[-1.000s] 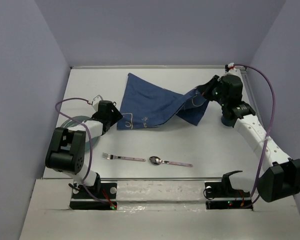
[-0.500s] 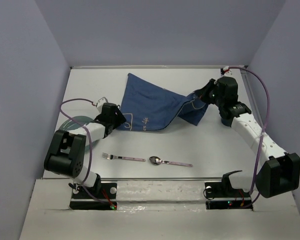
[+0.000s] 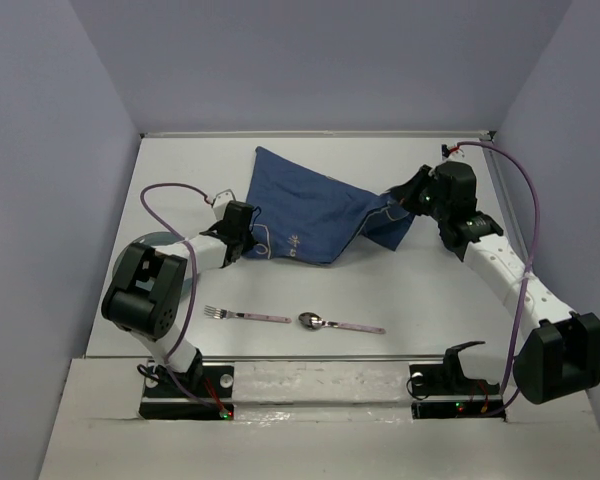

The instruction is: Set the dinner table for one person

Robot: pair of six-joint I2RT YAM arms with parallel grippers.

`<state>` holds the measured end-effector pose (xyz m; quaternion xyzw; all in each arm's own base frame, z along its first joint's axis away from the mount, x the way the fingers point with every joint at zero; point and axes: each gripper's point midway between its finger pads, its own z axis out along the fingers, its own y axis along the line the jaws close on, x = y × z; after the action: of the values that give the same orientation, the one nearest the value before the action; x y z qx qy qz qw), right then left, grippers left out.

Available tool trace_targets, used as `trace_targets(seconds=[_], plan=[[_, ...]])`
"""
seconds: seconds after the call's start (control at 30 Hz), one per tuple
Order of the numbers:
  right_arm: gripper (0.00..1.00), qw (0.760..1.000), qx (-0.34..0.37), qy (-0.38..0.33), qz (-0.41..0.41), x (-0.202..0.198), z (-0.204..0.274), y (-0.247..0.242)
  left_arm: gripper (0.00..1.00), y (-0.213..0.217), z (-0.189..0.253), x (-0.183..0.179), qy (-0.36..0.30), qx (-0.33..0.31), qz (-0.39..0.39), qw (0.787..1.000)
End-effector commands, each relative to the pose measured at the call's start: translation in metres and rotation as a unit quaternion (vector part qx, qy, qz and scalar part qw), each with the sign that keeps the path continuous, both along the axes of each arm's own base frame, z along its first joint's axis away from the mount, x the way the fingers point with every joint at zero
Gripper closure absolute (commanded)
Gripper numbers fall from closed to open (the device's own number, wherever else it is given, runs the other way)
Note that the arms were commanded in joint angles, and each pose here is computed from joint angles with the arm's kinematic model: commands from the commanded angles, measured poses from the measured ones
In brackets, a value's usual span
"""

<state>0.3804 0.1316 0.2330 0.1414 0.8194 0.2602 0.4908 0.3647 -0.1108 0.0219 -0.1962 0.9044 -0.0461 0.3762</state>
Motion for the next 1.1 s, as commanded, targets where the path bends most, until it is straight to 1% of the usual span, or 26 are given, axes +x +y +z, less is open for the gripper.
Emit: trace_targets(seconds=[0.0, 0.1, 0.17, 0.2, 0.27, 0.3, 0.33, 0.37, 0.43, 0.6, 0.63, 0.7, 0.73, 0.77, 0.8, 0.83, 0.87, 0.9, 0.93, 0.97, 1.0, 1.03, 1.07], plan=[[1.0, 0.999, 0.013, -0.05, 0.003, 0.003, 0.026, 0.0, 1.0, 0.017, -0.01, -0.018, 0.028, 0.043, 0.004, 0.999], [1.0, 0.999, 0.01, -0.054, 0.002, 0.001, 0.028, -0.001, 1.0, 0.014, -0.006, -0.018, 0.019, 0.03, 0.001, 0.999], [1.0, 0.998, 0.007, -0.059, 0.001, -0.003, 0.03, -0.003, 1.0, 0.01, 0.005, -0.015, -0.002, 0.016, -0.004, 1.0], [1.0, 0.998, 0.005, -0.06, -0.002, -0.004, 0.03, -0.005, 1.0, 0.01, 0.019, -0.013, -0.023, 0.009, -0.002, 1.0], [1.0, 0.997, 0.0, -0.071, -0.01, -0.008, 0.038, -0.01, 1.0, 0.01, 0.033, -0.015, -0.041, -0.003, -0.004, 0.999], [1.0, 0.997, -0.001, -0.073, -0.009, -0.009, 0.04, -0.01, 1.0, 0.009, 0.056, -0.013, -0.07, -0.017, -0.005, 0.997], [1.0, 0.997, -0.002, -0.077, -0.008, -0.011, 0.044, -0.01, 1.0, 0.009, 0.067, -0.013, -0.082, -0.022, -0.005, 0.996], [1.0, 0.996, 0.0, -0.084, -0.009, -0.012, 0.051, -0.011, 1.0, 0.009, 0.088, -0.013, -0.108, -0.032, -0.005, 0.994], [1.0, 0.996, 0.0, -0.091, -0.007, -0.016, 0.058, -0.011, 1.0, 0.01, 0.114, -0.013, -0.137, -0.043, -0.005, 0.99], [1.0, 0.995, 0.001, -0.1, -0.001, -0.028, 0.067, -0.013, 1.0, 0.013, 0.131, -0.019, -0.15, -0.062, -0.012, 0.987], [1.0, 0.995, -0.001, -0.095, 0.006, -0.032, 0.064, -0.011, 1.0, 0.012, 0.129, -0.023, -0.148, -0.072, -0.016, 0.986], [1.0, 0.996, -0.003, -0.087, 0.015, -0.039, 0.063, -0.01, 1.0, 0.016, 0.145, -0.025, -0.167, -0.097, -0.014, 0.981], [1.0, 0.995, 0.001, -0.101, 0.025, -0.046, 0.075, -0.009, 1.0, 0.013, 0.158, -0.025, -0.179, -0.115, -0.022, 0.977], [1.0, 0.993, 0.002, -0.11, 0.03, -0.05, 0.084, -0.008, 1.0, 0.016, 0.18, -0.026, -0.205, -0.127, -0.023, 0.97], [1.0, 0.992, 0.003, -0.121, 0.032, -0.054, 0.095, -0.008, 1.0, 0.024, 0.198, -0.024, -0.224, -0.133, -0.015, 0.965], [1.0, 0.991, -0.002, -0.132, 0.033, -0.06, 0.107, -0.011, 1.0, 0.024, 0.233, -0.022, -0.254, -0.144, -0.022, 0.956], [1.0, 0.989, -0.005, -0.143, 0.031, -0.062, 0.119, -0.012, 1.0, 0.027, 0.256, -0.022, -0.279, -0.148, -0.02, 0.949], [1.0, 0.986, -0.007, -0.162, 0.024, -0.066, 0.144, -0.017, 1.0, 0.036, 0.281, -0.026, -0.302, -0.147, -0.015, 0.942], [1.0, 0.984, -0.014, -0.175, 0.019, -0.068, 0.157, -0.02, 1.0, 0.039, 0.321, -0.03, -0.339, -0.152, -0.017, 0.928], [1.0, 0.98, -0.012, -0.2, 0.01, -0.072, 0.182, -0.024, 1.0, 0.041, 0.344, -0.037, -0.361, -0.155, -0.018, 0.919], [1.0, 0.978, -0.013, -0.208, 0.007, -0.074, 0.191, -0.026, 1.0, 0.043, 0.362, -0.041, -0.378, -0.157, -0.019, 0.912], [1.0, 0.977, -0.015, -0.213, 0.005, -0.076, 0.198, -0.027, 1.0, 0.045, 0.392, -0.048, -0.404, -0.16, -0.021, 0.9], [1.0, 0.976, -0.014, -0.219, 0.004, -0.078, 0.206, -0.028, 1.0, 0.045, 0.406, -0.053, -0.417, -0.164, -0.024, 0.894]])
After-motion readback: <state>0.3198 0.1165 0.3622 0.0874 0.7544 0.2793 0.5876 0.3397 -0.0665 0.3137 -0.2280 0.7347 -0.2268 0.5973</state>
